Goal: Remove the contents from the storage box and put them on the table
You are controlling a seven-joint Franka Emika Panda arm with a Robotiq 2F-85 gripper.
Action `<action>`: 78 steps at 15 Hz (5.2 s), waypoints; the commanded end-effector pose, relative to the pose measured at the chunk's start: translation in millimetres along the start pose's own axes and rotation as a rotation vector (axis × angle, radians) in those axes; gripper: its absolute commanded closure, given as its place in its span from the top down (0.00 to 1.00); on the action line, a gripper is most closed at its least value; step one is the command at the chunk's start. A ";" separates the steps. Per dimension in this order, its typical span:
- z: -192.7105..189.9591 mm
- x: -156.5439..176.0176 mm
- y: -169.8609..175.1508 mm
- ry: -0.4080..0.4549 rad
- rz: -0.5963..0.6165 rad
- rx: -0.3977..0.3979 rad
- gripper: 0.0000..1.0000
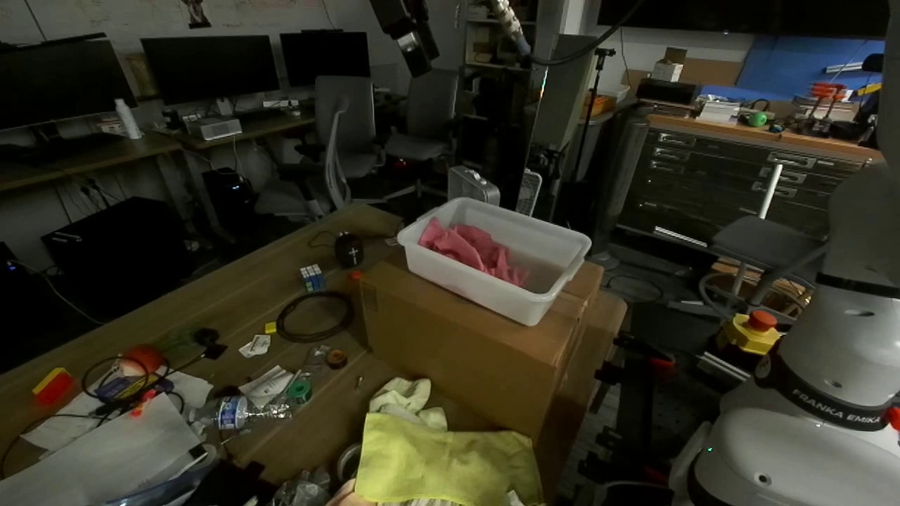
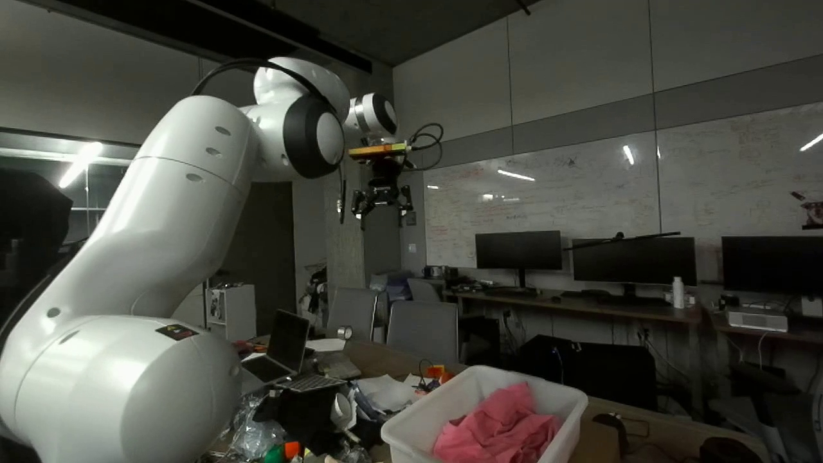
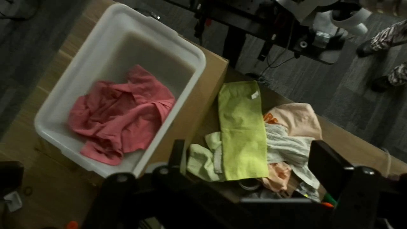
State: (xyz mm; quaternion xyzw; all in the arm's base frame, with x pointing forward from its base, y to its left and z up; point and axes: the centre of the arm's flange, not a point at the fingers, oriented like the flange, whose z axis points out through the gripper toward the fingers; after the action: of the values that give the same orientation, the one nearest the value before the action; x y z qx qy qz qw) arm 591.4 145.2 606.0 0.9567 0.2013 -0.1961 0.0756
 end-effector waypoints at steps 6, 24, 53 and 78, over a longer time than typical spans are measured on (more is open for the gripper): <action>115.0 -3.1 147.5 0.116 0.231 -0.092 1.00; 304.4 44.5 189.9 0.218 0.287 -0.127 1.00; 400.2 85.7 226.7 0.332 0.104 -0.066 1.00; 247.6 -19.0 232.1 0.508 0.382 -0.157 0.01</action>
State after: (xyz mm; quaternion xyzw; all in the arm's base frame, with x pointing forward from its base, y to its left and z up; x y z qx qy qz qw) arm 611.7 -140.5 335.4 0.9869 0.0989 0.0522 0.1160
